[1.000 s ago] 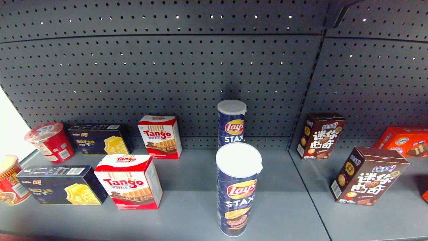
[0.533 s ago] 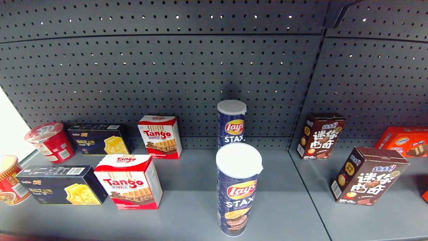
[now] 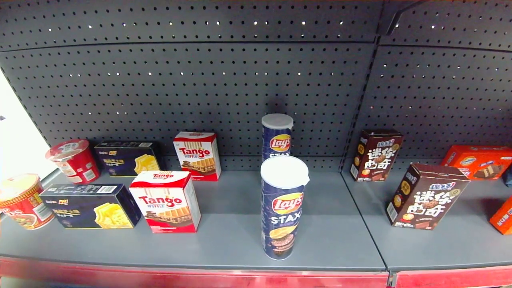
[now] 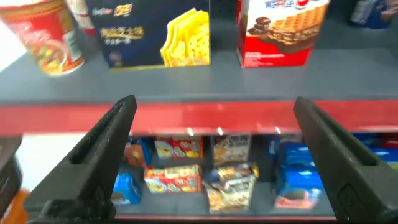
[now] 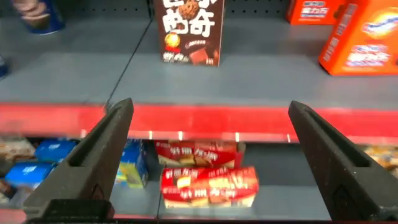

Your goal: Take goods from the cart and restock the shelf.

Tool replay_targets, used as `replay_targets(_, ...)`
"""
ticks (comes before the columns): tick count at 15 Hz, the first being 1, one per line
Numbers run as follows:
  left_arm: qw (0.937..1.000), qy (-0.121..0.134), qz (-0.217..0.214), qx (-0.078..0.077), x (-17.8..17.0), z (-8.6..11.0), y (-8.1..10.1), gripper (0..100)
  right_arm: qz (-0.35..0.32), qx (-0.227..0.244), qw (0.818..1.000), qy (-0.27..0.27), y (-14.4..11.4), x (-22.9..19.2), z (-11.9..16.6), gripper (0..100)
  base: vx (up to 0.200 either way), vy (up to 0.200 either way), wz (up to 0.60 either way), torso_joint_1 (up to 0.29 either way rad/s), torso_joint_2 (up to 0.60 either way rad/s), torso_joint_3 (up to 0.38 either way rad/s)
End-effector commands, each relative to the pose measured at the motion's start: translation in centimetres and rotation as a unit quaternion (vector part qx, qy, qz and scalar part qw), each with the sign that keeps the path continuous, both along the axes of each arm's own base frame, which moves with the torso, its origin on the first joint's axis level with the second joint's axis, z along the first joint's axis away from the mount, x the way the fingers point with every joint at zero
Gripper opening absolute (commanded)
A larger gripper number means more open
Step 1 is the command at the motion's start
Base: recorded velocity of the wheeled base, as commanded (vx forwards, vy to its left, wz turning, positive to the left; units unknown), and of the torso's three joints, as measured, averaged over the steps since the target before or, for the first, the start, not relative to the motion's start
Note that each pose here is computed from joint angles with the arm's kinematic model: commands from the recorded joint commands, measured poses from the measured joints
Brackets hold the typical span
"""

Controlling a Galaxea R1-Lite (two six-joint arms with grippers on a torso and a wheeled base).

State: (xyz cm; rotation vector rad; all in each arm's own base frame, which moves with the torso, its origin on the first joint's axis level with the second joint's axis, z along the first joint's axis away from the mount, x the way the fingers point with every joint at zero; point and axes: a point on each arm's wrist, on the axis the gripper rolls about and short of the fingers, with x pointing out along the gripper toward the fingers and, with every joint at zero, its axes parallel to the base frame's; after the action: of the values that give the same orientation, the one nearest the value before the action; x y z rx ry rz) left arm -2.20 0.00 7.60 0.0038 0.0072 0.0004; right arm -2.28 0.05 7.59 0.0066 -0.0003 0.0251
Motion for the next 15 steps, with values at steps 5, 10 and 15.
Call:
replay_targets(5, 1.0000, 0.001, 0.001, -0.001, 0.02, 0.01, 0.00, 100, 0.000, 0.001, 1.000, 0.002, 0.00, 0.02, -0.04, 100, 0.000, 0.000, 0.00, 0.000, 0.00, 0.000)
replay_targets(10, 1.0000, 0.001, 0.001, 0.000, 0.02, 0.01, 0.00, 100, 0.000, 0.001, 1.000, 0.002, 0.00, 0.02, 0.01, 100, 0.000, 0.000, 0.00, 0.000, 0.00, 0.000)
replay_targets(15, 1.0000, 0.001, 0.001, -0.001, 0.02, 0.01, 0.00, 100, 0.001, 0.000, 1.000, 0.002, 0.00, 0.02, -0.04, 100, 0.000, 0.000, 0.00, 0.000, 0.00, 0.000)
